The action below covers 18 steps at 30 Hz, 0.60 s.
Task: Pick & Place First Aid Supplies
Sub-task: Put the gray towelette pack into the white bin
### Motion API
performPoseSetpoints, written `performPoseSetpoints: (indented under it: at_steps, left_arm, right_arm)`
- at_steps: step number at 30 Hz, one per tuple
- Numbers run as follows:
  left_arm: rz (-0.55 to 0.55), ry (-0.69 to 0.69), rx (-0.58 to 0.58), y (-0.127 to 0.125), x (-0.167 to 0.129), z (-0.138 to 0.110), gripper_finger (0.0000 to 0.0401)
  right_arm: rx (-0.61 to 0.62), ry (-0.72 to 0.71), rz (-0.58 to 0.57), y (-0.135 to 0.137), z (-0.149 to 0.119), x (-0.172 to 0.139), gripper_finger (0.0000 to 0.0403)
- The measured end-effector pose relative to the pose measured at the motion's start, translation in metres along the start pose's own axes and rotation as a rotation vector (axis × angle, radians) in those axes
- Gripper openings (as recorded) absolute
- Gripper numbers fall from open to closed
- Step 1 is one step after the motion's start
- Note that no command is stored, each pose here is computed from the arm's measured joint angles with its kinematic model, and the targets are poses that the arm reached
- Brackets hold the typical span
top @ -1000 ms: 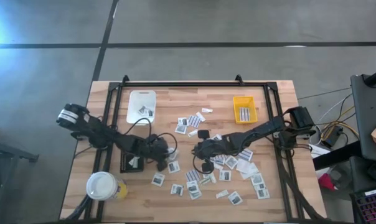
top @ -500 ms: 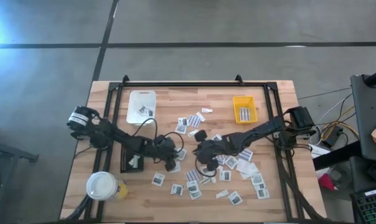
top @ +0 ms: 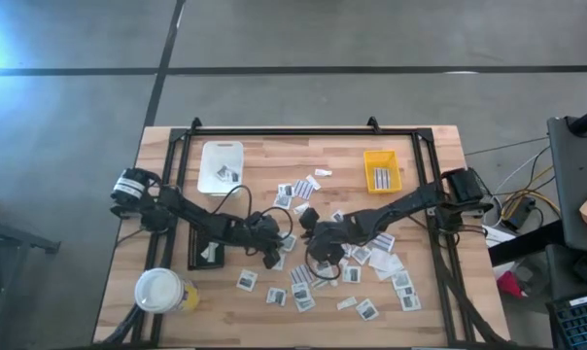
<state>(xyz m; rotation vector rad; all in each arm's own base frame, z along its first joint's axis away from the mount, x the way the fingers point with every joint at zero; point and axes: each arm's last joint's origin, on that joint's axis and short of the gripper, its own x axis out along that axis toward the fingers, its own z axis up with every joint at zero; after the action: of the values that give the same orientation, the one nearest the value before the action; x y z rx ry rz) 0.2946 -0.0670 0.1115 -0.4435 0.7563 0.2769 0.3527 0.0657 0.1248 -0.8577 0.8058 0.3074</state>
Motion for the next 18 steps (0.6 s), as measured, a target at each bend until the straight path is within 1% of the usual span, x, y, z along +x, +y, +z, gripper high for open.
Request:
performPoseSetpoints:
  at_steps: [2, 7, 11, 18]
  left_arm:
    - [0.000, -0.001, 0.000, 0.000, 0.000, 0.000, 0.0115]
    - [-0.002, -0.003, -0.002, 0.000, 0.000, 0.000, 0.0115]
    - [-0.003, -0.005, -0.003, 0.000, 0.000, 0.000, 0.0115]
    - [-0.021, -0.025, -0.013, -0.001, 0.000, 0.002, 0.0115]
  right_arm:
    - [-0.005, 0.014, 0.014, 0.006, -0.003, 0.009, 0.0117]
    - [-0.027, 0.029, -0.030, 0.011, 0.003, 0.018, 0.0117]
    - [-0.064, 0.050, -0.058, 0.011, 0.009, 0.023, 0.0116]
    - [-0.083, 0.070, -0.094, 0.006, 0.015, 0.032, 0.0116]
